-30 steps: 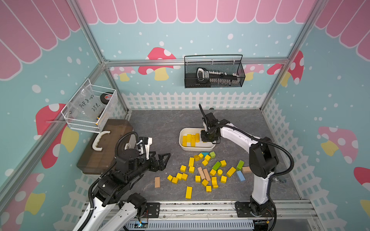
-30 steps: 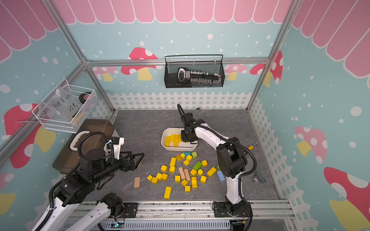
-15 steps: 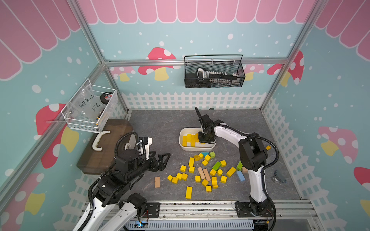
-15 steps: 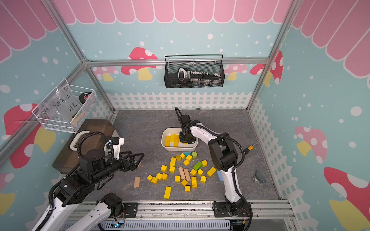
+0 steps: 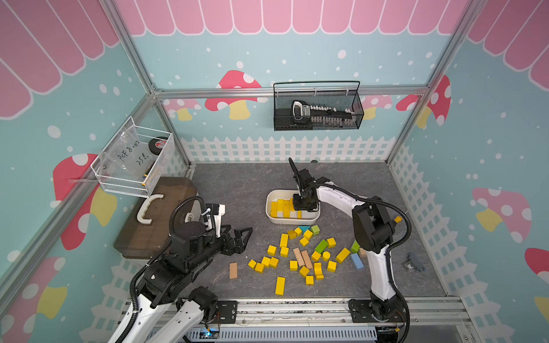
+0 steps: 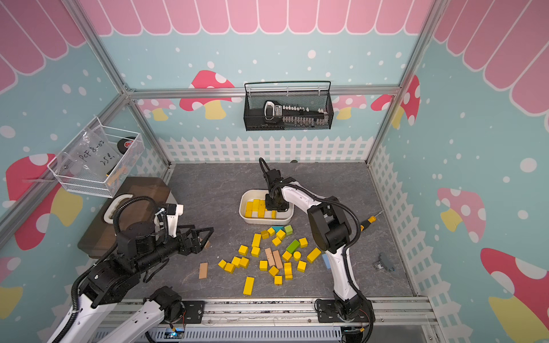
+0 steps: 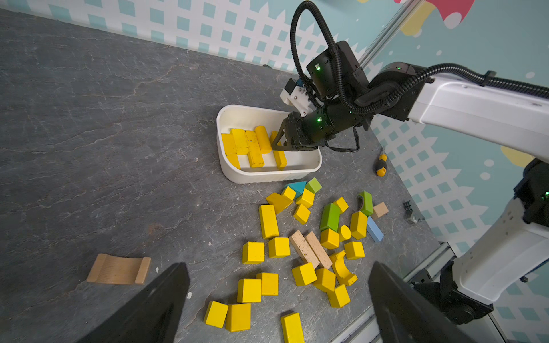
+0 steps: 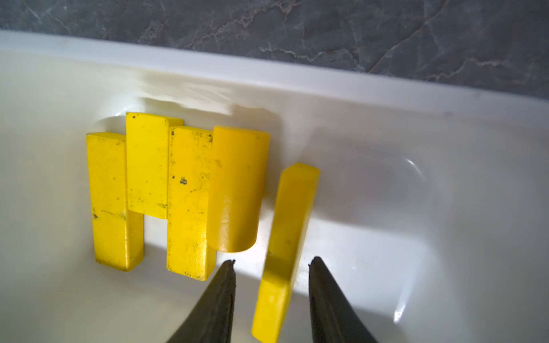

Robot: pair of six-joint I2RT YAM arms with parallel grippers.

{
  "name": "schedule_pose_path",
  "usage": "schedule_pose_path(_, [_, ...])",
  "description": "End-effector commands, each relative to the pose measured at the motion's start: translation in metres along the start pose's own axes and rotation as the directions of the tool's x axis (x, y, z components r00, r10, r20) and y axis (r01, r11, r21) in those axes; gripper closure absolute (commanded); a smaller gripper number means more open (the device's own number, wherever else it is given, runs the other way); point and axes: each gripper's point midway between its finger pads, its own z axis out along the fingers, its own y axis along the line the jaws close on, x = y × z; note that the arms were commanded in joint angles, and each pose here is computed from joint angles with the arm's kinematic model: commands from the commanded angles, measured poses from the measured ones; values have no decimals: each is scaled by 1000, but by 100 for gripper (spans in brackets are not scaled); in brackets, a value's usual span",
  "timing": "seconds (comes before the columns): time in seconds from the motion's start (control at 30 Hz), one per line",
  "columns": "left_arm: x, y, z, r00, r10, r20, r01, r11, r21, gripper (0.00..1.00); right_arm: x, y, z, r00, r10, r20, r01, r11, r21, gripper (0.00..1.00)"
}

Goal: Pick out the yellow building blocks
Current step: Place the building block in the storage box.

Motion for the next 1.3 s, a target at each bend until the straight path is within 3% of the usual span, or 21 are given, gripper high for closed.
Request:
schedule_pose_path(0.0, [0, 1, 1, 1000, -2, 9, 2, 1000, 3, 1, -9, 5, -9, 1000, 2, 28, -2, 1000, -11, 59])
schedule_pose_path(0.43, [0, 1, 1, 1000, -3, 8, 3, 1000, 2, 1, -11, -26, -36, 995, 39, 87, -41, 999, 22, 69])
schedule_pose_path(0.77, [0, 1, 1, 1000, -3, 10, 3, 1000, 1, 1, 8, -31, -7, 998, 55, -2, -55, 998, 14, 89])
schedule_pose_path(1.27, [0, 1, 1, 1000, -3, 8, 3, 1000, 1, 1, 5, -23, 20, 996, 69, -47, -70, 997, -19, 88])
